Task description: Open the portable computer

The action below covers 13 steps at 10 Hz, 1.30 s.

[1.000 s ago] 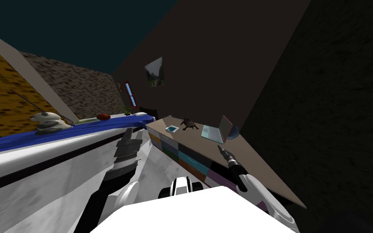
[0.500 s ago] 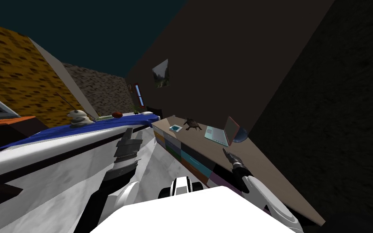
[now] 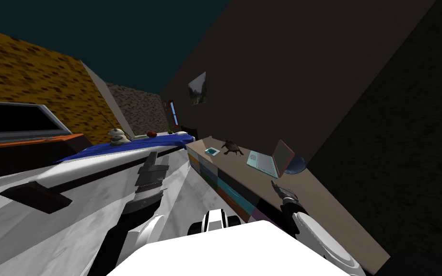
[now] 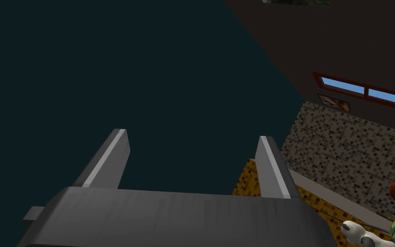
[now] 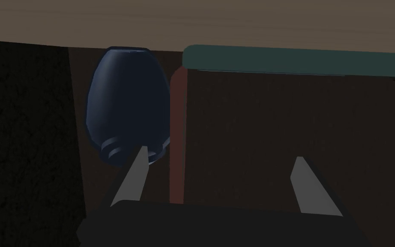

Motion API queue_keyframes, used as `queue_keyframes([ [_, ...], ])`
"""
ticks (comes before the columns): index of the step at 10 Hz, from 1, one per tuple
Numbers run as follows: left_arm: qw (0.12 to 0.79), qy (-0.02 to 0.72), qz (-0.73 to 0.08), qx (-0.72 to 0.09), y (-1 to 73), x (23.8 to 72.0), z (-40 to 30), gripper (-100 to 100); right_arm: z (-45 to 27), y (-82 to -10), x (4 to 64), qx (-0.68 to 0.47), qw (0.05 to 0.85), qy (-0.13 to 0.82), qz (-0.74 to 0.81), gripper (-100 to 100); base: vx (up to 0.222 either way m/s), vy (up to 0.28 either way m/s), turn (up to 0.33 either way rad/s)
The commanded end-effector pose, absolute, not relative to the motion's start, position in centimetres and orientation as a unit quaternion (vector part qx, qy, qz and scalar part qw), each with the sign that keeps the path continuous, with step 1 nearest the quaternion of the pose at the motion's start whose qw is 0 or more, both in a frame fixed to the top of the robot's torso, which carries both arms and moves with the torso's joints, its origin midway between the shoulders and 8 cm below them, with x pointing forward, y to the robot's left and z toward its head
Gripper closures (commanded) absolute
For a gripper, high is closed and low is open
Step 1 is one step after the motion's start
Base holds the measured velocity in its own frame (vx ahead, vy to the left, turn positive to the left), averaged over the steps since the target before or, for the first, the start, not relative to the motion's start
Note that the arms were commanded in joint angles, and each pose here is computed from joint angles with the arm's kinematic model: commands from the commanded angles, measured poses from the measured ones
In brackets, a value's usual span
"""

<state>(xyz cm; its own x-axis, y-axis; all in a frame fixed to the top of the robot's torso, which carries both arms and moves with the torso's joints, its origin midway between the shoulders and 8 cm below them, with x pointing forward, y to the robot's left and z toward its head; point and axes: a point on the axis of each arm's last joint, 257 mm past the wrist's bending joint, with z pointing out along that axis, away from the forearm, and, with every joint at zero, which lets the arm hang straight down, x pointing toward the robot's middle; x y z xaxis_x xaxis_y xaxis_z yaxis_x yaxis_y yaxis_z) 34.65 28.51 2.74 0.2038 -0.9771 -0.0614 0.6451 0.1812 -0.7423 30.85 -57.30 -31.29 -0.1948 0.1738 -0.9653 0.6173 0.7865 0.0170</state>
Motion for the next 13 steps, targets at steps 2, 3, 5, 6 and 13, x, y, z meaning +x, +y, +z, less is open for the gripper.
queue_keyframes([
  [2,0.716,0.278,-0.566,-0.298,28.5,34.7,2.7,0,-32.1,-62.2,27.4,0.246,0.547,0.750,-0.280,-100,0.004,-0.010,0.226],
  [3,0.716,0.278,-0.566,-0.298,28.5,34.7,2.7,0,-32.0,-62.2,27.5,0.241,0.547,0.750,-0.284,-100,0.006,-0.014,0.092],
  [5,0.716,0.278,-0.566,-0.298,28.5,34.6,2.7,0,-31.7,-65.4,25.1,0.220,0.526,0.745,-0.345,-100,0.006,-0.008,0.193],
  [6,0.716,0.278,-0.566,-0.298,28.5,34.7,2.7,0,-31.9,-65.5,24.9,0.219,0.524,0.746,-0.347,-100,0.009,-0.013,0.095],
  [13,0.716,0.278,-0.566,-0.298,28.5,34.6,2.7,0,-29.7,-71.8,20.1,0.157,0.478,0.726,-0.469,-100,0.010,-0.008,0.126],
])
